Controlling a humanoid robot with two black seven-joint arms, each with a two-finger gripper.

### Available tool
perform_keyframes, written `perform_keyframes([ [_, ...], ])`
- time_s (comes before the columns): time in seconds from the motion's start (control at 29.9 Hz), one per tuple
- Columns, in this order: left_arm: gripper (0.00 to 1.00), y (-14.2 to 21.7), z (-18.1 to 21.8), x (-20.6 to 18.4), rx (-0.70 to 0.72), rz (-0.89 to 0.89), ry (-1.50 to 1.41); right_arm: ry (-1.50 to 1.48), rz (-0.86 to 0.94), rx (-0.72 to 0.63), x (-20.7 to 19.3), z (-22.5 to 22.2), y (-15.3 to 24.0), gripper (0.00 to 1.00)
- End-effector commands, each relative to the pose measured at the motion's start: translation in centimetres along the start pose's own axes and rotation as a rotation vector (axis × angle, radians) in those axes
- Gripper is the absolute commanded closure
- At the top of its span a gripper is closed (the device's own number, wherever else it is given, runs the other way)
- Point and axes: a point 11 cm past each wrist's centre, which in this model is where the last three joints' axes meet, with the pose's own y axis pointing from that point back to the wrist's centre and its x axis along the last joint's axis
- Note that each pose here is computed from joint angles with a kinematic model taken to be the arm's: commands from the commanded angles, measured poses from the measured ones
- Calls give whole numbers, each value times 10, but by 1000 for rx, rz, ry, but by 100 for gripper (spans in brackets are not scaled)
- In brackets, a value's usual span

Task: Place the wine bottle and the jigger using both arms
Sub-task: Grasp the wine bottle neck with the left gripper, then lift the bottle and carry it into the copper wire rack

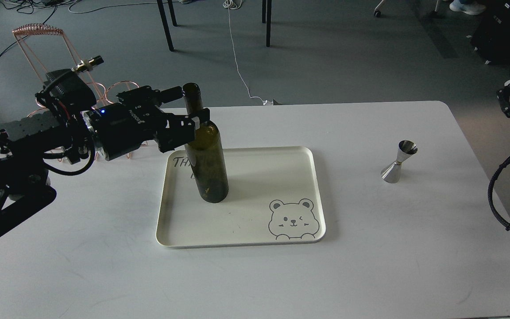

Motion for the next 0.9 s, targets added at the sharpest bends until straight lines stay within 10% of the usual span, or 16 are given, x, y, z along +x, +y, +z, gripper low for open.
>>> perform_keyframes([
  [0.0,24,-1,0,-1,-1,-2,3,6,10,3,3,-2,1,1],
  [0.4,68,0,0,-2,-3,-8,0,4,4,7,0,-3,-1,1],
  [0.87,80,15,-14,65,34,99,-72,12,6,19,0,-8,-4,1],
])
